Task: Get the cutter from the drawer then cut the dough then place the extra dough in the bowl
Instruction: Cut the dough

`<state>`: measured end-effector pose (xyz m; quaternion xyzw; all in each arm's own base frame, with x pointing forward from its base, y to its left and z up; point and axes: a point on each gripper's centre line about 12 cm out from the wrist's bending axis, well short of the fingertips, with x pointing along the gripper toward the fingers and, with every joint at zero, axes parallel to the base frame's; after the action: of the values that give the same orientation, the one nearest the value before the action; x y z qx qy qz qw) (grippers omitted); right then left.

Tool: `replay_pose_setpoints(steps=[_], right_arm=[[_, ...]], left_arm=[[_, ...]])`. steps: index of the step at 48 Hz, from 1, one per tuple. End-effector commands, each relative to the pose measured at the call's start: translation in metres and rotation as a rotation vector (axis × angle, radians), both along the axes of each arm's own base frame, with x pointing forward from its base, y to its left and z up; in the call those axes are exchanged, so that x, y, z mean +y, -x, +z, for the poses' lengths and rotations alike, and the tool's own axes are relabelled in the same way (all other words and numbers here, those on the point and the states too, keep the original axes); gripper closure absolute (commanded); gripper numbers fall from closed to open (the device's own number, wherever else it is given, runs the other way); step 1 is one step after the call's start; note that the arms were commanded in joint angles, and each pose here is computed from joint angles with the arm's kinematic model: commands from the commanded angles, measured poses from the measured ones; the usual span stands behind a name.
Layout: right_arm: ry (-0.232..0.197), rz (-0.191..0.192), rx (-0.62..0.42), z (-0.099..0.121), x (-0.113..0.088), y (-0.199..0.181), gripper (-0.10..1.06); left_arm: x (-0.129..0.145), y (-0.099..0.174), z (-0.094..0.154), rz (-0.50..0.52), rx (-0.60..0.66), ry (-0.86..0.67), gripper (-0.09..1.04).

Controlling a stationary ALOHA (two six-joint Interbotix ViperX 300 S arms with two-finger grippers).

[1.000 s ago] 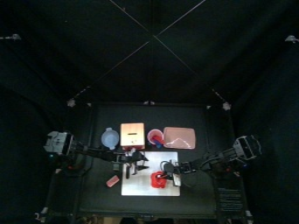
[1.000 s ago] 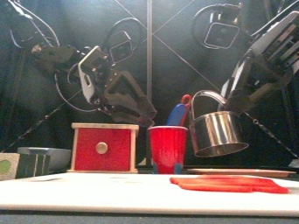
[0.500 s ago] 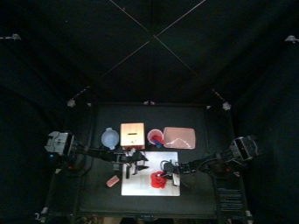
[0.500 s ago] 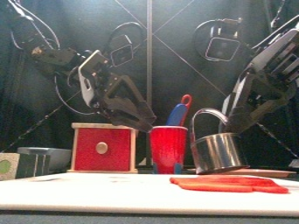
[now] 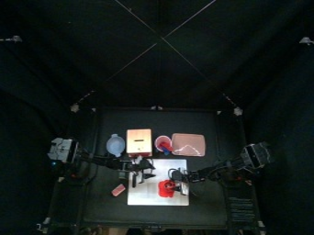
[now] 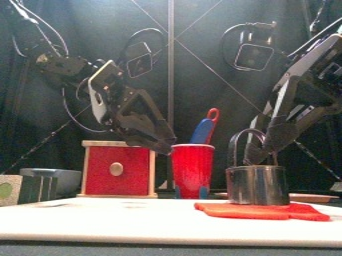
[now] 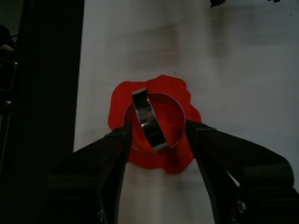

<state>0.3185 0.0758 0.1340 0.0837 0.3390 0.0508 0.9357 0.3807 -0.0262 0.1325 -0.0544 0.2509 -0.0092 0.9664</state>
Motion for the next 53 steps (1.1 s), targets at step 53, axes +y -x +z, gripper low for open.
replay_pose_setpoints(steps=[53], right_arm=[[-0.013,-0.083,-0.332,0.053,-0.042,0.072,0.09]], left_arm=[[-0.026,-0.025,0.017,-0.030,-0.081,0.034,0.12]])
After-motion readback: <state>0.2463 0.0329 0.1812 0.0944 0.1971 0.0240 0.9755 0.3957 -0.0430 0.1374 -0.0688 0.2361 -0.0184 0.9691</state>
